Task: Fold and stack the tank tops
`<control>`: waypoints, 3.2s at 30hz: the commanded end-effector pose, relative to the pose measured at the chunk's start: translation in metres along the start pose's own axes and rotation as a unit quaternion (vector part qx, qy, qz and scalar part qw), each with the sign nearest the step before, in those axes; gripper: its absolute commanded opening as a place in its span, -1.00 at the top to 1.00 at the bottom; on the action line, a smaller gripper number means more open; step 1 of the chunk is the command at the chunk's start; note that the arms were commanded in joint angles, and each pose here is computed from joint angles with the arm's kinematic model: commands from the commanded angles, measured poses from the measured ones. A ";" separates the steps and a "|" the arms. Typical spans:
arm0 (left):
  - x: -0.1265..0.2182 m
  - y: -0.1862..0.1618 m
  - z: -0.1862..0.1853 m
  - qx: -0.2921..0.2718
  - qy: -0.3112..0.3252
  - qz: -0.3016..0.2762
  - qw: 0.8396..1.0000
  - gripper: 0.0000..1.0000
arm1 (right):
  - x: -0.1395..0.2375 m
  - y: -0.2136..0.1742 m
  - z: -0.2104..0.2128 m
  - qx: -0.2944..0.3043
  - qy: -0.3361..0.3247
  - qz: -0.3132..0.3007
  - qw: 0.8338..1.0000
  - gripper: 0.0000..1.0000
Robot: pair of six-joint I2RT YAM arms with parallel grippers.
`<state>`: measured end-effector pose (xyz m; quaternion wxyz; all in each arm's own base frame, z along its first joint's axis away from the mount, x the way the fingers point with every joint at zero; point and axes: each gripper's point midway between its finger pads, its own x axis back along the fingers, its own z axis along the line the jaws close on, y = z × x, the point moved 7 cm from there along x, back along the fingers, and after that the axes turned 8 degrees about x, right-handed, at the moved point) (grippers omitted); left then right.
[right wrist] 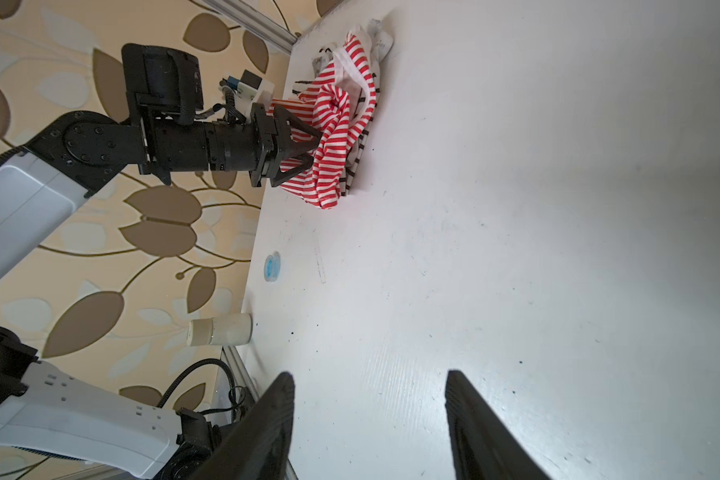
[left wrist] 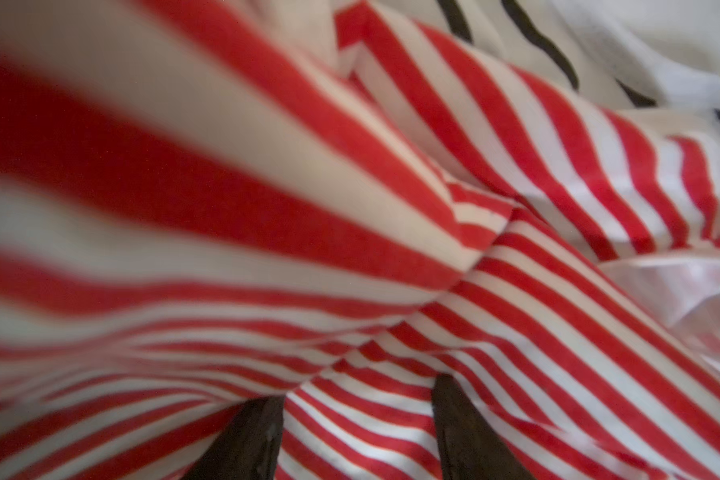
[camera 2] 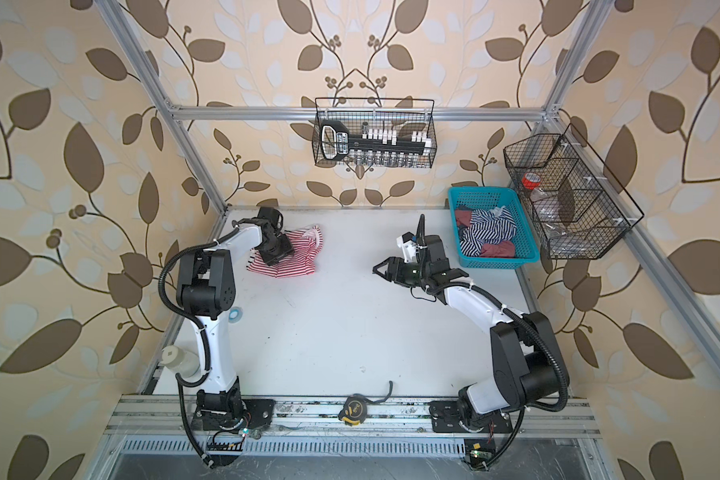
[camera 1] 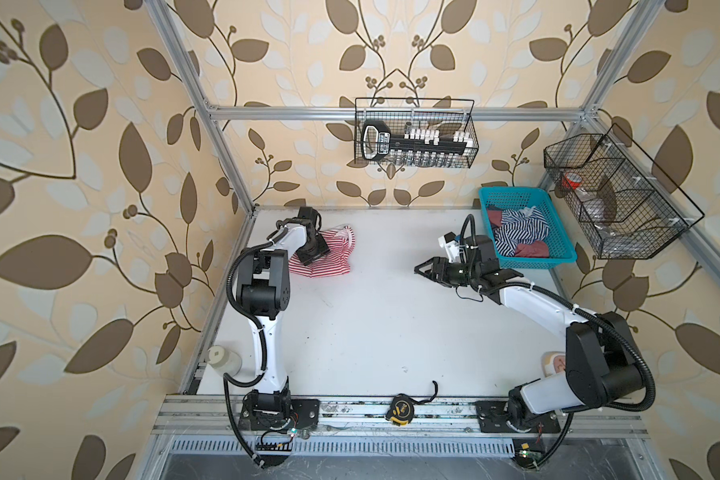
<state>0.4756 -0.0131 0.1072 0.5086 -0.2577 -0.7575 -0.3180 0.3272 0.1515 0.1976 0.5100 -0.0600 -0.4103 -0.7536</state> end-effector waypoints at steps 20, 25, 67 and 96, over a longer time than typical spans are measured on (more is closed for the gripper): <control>-0.023 0.075 0.038 -0.018 0.053 -0.030 0.998 -0.23 | 0.050 -0.016 -0.015 0.003 -0.049 -0.018 0.999 -0.20; 0.017 0.077 0.026 -0.007 0.006 -0.064 0.998 -0.41 | 0.066 -0.010 -0.013 0.012 -0.059 -0.044 0.997 -0.35; 0.058 -0.082 0.128 -0.172 -0.097 -0.363 0.910 -0.98 | 0.117 -0.054 -0.142 0.221 -0.415 -0.331 0.818 -1.00; 0.057 -0.083 0.128 -0.175 -0.095 -0.364 0.910 -0.98 | 0.099 -0.048 -0.135 0.267 -0.383 -0.291 0.835 -1.00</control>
